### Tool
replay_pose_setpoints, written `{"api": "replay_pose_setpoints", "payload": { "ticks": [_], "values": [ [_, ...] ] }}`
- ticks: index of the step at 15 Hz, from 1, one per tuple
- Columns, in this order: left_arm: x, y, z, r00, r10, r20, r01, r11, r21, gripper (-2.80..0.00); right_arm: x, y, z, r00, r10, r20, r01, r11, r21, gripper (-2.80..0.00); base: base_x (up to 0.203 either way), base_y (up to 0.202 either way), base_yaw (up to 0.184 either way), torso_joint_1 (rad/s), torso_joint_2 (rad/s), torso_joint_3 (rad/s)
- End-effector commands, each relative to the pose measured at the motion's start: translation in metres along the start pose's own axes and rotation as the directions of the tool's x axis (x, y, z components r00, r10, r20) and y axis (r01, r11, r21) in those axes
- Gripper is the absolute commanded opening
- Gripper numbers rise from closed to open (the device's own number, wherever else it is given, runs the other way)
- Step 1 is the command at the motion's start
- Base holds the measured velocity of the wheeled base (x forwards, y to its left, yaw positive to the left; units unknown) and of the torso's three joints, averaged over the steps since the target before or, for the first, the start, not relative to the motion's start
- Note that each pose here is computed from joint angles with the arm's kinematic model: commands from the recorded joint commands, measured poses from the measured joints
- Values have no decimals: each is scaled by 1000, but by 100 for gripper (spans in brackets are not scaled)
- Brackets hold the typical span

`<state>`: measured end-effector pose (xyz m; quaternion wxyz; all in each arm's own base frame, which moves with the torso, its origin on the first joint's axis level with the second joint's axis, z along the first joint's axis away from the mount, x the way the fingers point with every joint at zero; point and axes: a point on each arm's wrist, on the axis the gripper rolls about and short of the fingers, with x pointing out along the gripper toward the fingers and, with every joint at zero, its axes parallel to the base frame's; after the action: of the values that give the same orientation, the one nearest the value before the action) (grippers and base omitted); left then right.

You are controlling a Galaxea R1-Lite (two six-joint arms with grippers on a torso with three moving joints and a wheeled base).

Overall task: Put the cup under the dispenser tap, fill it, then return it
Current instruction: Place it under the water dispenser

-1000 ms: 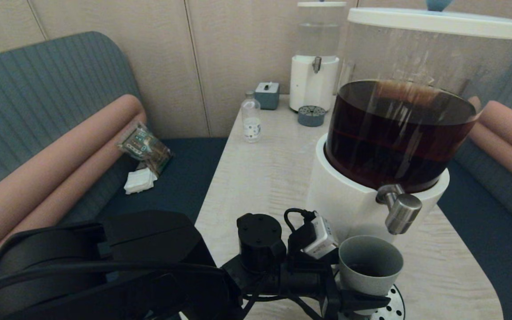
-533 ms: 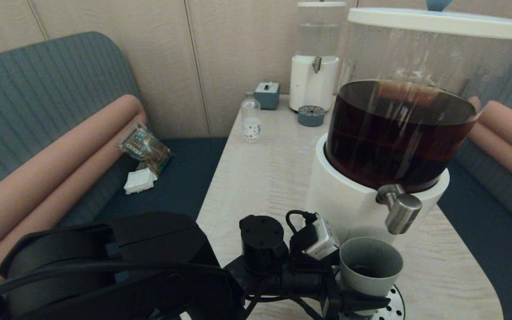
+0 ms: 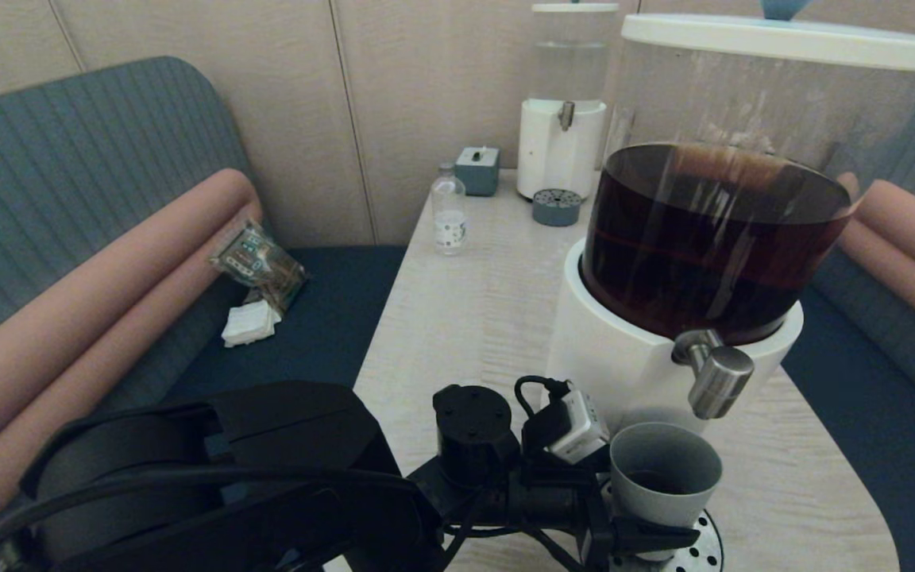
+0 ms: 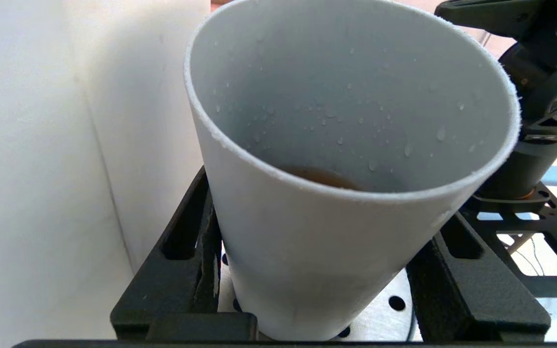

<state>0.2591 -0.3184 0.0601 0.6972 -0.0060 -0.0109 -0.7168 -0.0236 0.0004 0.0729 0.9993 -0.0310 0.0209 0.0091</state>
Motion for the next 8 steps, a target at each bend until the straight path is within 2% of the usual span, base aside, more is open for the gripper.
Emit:
{"api": "replay_pose_setpoints", "payload": {
  "ticks": [1,8],
  "values": [
    [0,1,-2,1000,-3,0,3,1000,-1,-280,0,0,0,1000,0,5,0,1000,-1,-280,0,0,0,0,0,0],
    [2,2,-5,1000,-3,-2,3,1000,-2,-280,0,0,0,1000,0,6,0,1000,-1,-280,0,0,0,0,0,0]
  ]
}}
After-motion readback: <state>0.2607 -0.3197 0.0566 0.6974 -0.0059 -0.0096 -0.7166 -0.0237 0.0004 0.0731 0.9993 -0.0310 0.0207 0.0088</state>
